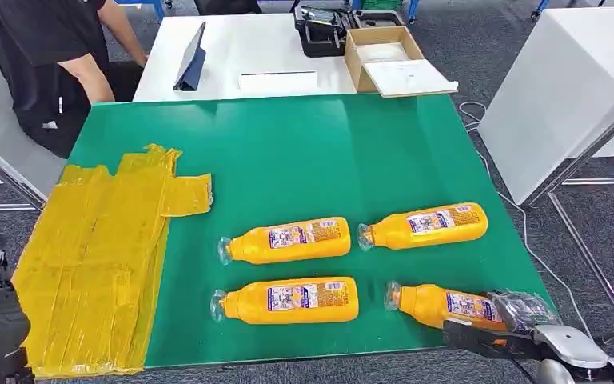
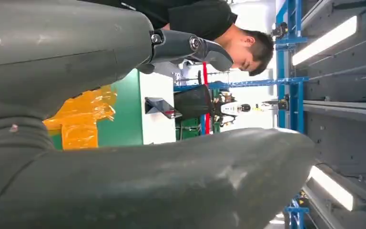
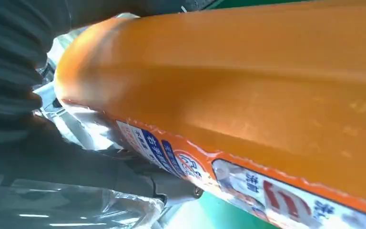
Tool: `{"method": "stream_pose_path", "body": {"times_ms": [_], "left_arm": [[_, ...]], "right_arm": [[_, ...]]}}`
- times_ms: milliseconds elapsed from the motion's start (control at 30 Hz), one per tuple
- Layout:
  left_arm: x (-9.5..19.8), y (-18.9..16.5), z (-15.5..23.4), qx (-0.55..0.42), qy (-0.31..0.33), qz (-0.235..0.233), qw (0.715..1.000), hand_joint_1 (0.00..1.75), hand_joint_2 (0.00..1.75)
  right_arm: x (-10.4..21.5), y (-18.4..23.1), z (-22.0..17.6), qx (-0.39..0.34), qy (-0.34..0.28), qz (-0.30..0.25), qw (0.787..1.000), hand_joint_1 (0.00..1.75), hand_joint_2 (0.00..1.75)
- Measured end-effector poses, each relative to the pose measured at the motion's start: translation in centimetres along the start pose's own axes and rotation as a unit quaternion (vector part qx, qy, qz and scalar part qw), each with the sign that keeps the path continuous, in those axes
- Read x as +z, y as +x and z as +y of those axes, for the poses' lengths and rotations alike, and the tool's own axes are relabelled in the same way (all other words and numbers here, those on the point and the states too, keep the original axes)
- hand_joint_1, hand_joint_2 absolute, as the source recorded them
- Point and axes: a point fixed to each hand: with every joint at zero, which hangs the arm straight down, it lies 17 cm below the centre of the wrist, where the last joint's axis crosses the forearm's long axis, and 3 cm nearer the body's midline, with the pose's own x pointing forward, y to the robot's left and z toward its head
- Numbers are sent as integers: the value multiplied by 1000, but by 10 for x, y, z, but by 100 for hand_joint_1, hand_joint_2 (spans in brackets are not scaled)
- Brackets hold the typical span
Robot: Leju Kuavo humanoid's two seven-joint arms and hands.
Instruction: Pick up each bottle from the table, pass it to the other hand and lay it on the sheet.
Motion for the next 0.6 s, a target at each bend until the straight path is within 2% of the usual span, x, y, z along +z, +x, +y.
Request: {"method": "stream_pose_path", "body": {"times_ms": [400, 533, 600], "left_arm": [[-9, -7, -3, 3, 3, -1, 1000, 0, 0], [-11, -10, -4, 5, 2, 3, 1000, 0, 0], [-11, -15, -5, 8, 1, 17, 1000, 0, 0]], "right_arm": [[-5, 9, -5, -16, 1, 5, 1000, 175, 175], [-9, 32, -19, -79, -16, -29, 996, 175, 175], [-10, 53, -40, -132, -43, -61, 988, 175, 175]]}}
